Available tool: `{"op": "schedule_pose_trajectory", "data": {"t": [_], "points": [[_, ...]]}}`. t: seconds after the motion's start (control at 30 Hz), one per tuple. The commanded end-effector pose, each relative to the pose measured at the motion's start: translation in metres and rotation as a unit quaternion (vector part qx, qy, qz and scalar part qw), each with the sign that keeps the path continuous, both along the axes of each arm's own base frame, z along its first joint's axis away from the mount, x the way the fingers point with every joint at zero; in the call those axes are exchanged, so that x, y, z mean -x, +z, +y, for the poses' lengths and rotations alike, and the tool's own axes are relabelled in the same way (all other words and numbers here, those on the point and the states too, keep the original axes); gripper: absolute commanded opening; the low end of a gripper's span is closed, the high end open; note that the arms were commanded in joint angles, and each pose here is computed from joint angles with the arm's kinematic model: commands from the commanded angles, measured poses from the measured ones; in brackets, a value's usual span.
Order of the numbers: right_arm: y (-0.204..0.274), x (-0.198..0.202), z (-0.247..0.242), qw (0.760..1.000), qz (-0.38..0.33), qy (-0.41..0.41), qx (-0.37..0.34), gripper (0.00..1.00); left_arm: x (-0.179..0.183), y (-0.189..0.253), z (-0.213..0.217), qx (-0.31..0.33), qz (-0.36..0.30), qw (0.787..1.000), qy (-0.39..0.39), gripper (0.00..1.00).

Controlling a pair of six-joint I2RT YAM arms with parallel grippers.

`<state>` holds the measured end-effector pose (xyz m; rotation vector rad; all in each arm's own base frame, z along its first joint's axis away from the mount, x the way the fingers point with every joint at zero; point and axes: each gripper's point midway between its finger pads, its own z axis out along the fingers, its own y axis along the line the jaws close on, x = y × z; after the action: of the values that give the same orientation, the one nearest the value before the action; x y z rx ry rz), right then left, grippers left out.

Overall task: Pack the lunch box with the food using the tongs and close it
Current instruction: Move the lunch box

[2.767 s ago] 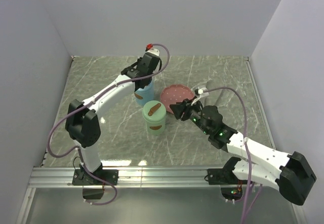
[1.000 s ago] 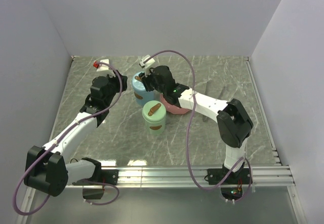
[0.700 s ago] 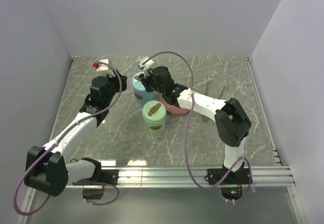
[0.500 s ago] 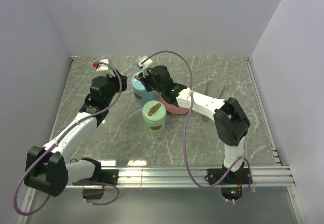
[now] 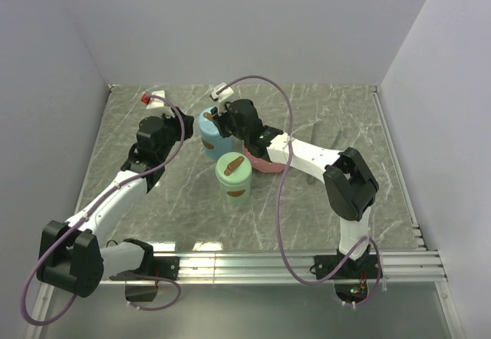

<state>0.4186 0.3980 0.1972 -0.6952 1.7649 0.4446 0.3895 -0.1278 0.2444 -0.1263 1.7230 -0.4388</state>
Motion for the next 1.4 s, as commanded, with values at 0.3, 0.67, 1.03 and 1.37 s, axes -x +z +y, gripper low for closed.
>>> {"op": "schedule_pose_trajectory", "data": {"t": [0.3, 0.67, 1.03, 1.37], "points": [[0.05, -0.005, 0.003, 0.996, -0.038, -0.026, -0.071, 0.0, -0.002, 0.014, -0.005, 0.01, -0.022, 1.0, -0.015, 0.39], [0.036, -0.017, 0.003, 0.996, -0.012, -0.051, -0.069, 0.0, -0.011, 0.002, -0.018, 0.015, -0.008, 0.999, -0.04, 0.39], [0.022, -0.036, 0.003, 0.994, 0.033, -0.076, -0.073, 0.0, -0.009, 0.004, -0.022, 0.016, -0.008, 0.998, -0.053, 0.39], [-0.003, -0.04, -0.007, 0.99, 0.073, -0.096, -0.074, 0.0, -0.009, 0.004, -0.024, 0.018, -0.009, 0.998, -0.059, 0.39]]}}
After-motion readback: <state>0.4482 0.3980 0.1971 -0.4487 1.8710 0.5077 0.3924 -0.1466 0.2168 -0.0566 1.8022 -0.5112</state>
